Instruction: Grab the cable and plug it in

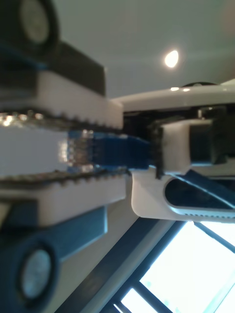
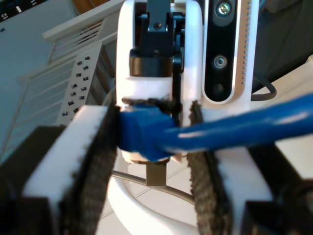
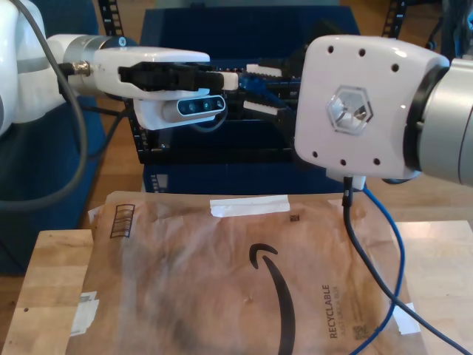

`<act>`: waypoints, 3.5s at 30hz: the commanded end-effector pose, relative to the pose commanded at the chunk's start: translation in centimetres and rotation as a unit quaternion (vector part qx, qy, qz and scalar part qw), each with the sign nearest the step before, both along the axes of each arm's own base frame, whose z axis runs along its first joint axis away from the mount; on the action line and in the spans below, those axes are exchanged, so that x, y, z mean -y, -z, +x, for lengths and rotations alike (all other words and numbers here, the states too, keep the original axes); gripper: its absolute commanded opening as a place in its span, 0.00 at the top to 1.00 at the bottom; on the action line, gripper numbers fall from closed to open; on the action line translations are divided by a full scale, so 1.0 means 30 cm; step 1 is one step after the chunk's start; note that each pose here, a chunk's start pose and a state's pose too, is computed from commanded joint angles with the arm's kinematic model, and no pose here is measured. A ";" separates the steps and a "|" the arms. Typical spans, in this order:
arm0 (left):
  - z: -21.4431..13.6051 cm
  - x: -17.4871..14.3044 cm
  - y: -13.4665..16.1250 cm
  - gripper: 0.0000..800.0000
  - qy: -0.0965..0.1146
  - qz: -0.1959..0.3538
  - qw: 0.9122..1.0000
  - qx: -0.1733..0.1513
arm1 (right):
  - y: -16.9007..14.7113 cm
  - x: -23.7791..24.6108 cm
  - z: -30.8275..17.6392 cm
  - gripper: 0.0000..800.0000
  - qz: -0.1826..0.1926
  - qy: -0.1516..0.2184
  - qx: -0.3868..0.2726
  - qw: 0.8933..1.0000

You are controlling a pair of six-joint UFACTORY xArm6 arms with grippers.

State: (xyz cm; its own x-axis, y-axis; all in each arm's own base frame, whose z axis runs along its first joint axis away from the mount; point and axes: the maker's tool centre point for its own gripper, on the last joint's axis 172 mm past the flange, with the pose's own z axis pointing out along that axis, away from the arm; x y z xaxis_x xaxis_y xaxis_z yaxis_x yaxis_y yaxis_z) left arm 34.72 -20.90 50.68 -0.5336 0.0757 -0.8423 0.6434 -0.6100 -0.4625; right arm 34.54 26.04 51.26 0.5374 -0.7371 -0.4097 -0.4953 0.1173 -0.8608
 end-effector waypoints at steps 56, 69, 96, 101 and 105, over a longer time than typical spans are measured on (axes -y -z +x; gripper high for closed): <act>-0.069 -0.713 0.462 0.00 -0.043 0.494 0.852 0.169 | 0.533 0.493 0.191 0.99 -0.107 0.140 -0.278 0.944; -0.378 -1.126 0.686 0.00 -0.006 0.540 0.816 0.207 | 0.729 0.519 0.119 0.99 -0.184 0.124 -0.452 0.864; -1.155 -1.323 1.186 0.00 -0.049 0.538 0.773 0.331 | 0.984 0.484 -0.016 0.99 -0.268 0.195 -0.531 0.780; -1.206 -1.255 1.226 0.00 -0.070 0.519 0.787 0.327 | 1.033 0.488 -0.046 0.99 -0.273 0.192 -0.538 0.774; -1.231 -1.190 1.264 0.00 -0.089 0.508 0.797 0.315 | 1.046 0.480 -0.042 0.99 -0.272 0.190 -0.533 0.778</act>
State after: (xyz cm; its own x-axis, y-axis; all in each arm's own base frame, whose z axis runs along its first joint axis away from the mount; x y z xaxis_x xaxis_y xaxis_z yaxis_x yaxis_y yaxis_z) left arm -2.22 14.82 12.76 -0.1071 0.8599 -0.4990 0.9776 -0.0003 -0.2104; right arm 33.27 11.65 19.87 -0.1945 -0.9798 -0.0455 -0.9803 0.1927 0.0428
